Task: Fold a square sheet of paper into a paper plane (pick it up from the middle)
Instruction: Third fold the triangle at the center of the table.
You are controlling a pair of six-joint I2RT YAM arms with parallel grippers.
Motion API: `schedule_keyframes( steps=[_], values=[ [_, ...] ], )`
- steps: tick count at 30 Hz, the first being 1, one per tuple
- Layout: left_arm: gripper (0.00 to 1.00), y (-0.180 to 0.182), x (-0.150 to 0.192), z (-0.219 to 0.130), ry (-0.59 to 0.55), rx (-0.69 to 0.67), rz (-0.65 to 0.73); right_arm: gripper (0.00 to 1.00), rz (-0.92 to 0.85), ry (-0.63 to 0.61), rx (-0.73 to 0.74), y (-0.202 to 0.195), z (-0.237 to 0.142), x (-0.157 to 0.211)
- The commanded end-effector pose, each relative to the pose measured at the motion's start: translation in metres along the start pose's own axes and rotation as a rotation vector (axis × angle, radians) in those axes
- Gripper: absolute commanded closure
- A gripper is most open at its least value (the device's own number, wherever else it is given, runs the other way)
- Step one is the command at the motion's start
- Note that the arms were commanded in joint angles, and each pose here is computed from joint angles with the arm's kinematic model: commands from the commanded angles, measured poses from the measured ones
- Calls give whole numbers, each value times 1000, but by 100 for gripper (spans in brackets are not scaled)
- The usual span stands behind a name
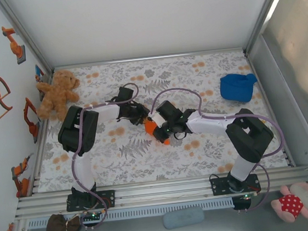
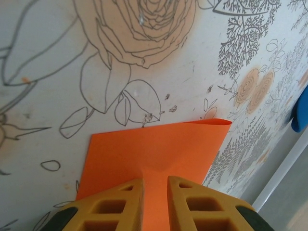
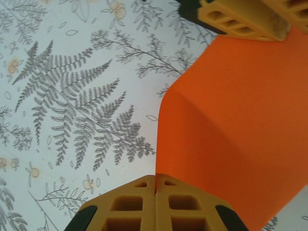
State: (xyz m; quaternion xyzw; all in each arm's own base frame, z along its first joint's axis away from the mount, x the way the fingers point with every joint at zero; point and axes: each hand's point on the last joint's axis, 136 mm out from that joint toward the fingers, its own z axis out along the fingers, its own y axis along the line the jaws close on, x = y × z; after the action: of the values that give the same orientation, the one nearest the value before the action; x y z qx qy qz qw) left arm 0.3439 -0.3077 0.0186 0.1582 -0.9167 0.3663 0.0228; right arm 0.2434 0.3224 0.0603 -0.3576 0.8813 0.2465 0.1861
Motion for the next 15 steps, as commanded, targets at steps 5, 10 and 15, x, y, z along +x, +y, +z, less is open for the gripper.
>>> schedule_keyframes(
  steps=[5,10,15],
  values=[
    [80,28,10,12,54,-100,-8,100,90,-12,130,-32,6,1],
    [82,28,11,11,57,-103,3,100,108,-6,171,-42,10,2],
    [82,27,12,11,59,-102,10,100,120,3,186,-46,13,4]
  ],
)
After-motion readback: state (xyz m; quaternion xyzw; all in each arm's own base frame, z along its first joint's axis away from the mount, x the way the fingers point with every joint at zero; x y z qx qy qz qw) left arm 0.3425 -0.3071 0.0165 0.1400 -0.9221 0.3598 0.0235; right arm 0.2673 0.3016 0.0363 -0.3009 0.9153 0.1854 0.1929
